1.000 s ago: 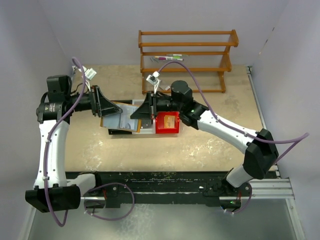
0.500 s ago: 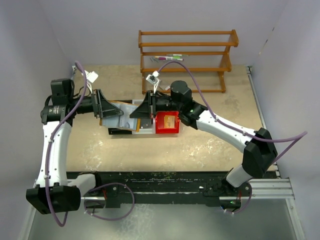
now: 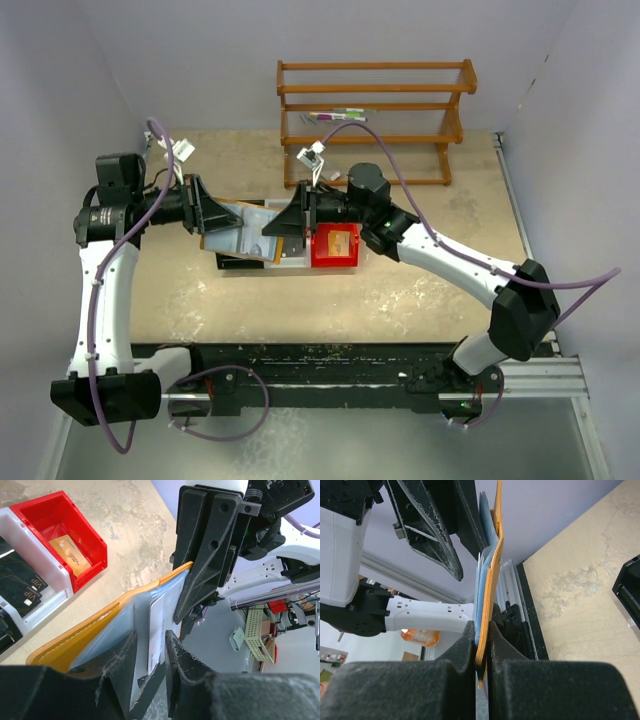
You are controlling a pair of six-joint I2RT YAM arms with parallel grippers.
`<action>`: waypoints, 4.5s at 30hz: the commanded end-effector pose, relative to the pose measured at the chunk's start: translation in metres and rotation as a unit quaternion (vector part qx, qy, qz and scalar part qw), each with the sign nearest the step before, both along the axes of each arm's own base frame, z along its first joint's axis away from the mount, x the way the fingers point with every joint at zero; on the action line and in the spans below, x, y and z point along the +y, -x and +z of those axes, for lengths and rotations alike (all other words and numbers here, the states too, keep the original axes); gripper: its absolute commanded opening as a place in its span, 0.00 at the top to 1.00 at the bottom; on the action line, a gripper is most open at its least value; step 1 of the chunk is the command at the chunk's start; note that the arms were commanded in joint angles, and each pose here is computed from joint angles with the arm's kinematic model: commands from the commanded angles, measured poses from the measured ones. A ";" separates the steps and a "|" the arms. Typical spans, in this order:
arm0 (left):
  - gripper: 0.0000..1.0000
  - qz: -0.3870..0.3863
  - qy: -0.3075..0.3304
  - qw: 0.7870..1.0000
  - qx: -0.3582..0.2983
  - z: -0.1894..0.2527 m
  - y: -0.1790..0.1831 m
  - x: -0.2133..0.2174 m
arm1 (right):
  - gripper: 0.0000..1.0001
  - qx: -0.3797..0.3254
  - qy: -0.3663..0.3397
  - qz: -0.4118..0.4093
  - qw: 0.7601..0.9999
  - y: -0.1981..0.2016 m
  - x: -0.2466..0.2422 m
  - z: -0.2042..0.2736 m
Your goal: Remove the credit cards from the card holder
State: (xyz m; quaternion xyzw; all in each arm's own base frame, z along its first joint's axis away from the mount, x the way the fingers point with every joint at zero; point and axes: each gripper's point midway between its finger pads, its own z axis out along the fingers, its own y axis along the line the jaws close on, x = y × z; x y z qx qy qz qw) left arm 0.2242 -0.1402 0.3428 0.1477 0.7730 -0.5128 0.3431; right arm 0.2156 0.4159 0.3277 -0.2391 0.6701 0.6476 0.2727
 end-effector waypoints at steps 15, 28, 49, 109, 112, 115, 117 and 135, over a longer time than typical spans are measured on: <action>0.71 -0.042 0.042 0.998 0.024 -0.003 0.010 -0.008 | 1.00 -0.033 -0.083 0.036 0.995 0.008 0.002 0.044; 0.78 -0.051 0.050 0.997 0.029 0.000 0.010 -0.009 | 1.00 -0.018 -0.094 0.054 0.994 0.011 0.004 0.039; 0.97 -0.047 0.041 0.998 0.028 0.004 0.007 -0.007 | 1.00 -0.012 -0.121 0.068 0.990 0.013 -0.016 0.035; 0.76 -0.072 0.066 0.995 -0.010 0.028 0.025 -0.012 | 1.00 0.003 -0.139 0.051 0.989 0.004 -0.013 0.041; 0.76 -0.068 0.066 0.995 -0.001 0.022 0.023 -0.012 | 1.00 0.003 -0.142 0.047 0.989 0.002 -0.012 0.044; 0.76 -0.059 0.059 0.997 0.004 0.014 0.018 -0.011 | 1.00 -0.004 -0.152 0.058 0.987 0.007 -0.014 0.049; 0.76 -0.053 0.050 0.997 -0.001 0.013 0.016 -0.010 | 1.00 -0.006 -0.155 0.069 0.985 0.012 -0.016 0.051; 0.67 -0.062 0.067 0.996 0.006 0.018 0.018 -0.012 | 1.00 -0.009 -0.171 0.091 0.981 0.018 -0.018 0.056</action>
